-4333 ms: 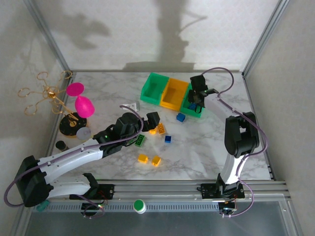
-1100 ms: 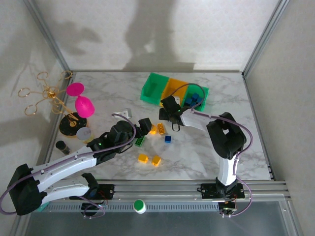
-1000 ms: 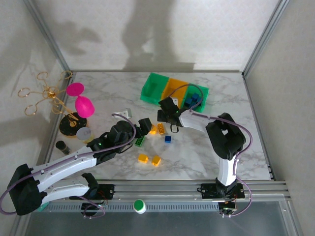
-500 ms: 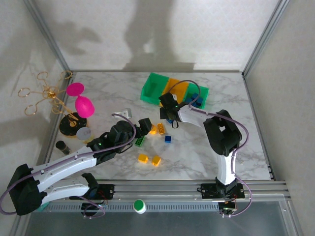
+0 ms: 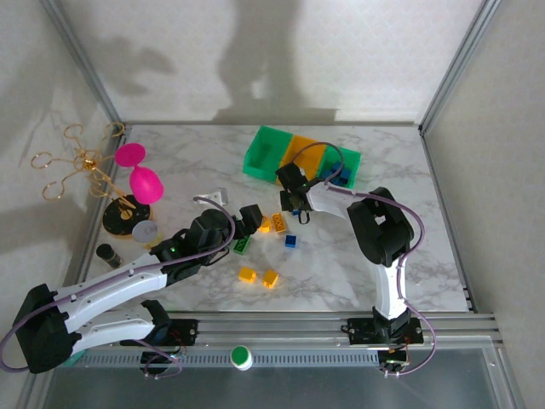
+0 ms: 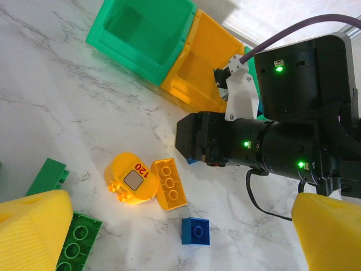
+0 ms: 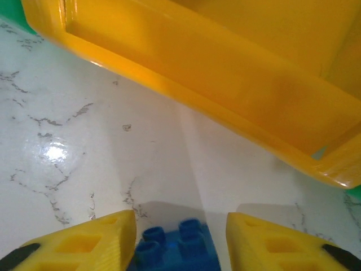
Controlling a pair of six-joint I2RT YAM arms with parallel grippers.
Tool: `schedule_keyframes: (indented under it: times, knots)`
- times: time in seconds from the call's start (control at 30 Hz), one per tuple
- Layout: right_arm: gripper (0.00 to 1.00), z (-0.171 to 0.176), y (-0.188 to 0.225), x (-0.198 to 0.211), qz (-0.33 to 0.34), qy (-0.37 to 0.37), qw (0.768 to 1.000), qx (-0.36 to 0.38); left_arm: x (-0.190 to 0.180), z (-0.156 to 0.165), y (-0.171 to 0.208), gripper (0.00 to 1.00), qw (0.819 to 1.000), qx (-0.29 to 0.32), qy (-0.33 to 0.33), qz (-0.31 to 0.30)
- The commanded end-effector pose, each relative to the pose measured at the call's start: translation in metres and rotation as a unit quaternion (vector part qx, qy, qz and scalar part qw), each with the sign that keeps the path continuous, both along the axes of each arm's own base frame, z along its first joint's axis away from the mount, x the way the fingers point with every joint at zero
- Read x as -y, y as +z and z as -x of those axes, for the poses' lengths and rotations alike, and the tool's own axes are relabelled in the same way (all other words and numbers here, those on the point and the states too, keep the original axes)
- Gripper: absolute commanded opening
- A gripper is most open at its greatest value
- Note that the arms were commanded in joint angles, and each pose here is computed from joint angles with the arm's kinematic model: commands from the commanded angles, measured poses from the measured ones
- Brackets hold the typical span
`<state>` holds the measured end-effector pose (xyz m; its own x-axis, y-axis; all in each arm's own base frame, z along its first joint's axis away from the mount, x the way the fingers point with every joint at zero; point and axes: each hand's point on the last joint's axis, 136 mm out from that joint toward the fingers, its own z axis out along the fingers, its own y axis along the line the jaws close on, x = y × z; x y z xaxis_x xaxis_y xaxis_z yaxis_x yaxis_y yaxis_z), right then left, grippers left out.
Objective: Sort the legos into containers by color
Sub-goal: Pick up the lego from the center of the table.
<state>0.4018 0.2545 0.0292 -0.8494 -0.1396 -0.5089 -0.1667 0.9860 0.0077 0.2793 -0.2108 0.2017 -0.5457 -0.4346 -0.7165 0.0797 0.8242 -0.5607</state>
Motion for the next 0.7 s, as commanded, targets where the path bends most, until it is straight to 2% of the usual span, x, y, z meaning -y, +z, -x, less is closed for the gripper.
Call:
schedule_keyframes:
  times: [0.0,0.23,0.47,0.67]
  knots:
    - [0.42,0.002,0.004,0.003,0.004,0.004,1.0,-0.008,-0.003,-0.004,0.008,1.0,1.0,0.01,0.008,0.001]
    - [0.32,0.003,0.02,0.004,-0.007,-0.003,1.0,0.003,-0.003,-0.004,0.011,1.0,1.0,0.011,0.007,0.003]
    - [0.31,0.002,0.055,0.011,-0.032,-0.022,0.999,0.026,0.001,-0.003,0.017,1.0,1.0,0.016,-0.002,0.013]
    - [0.31,-0.01,0.093,0.039,-0.041,-0.06,0.995,0.063,0.011,-0.007,0.027,1.0,1.0,0.02,-0.016,0.01]
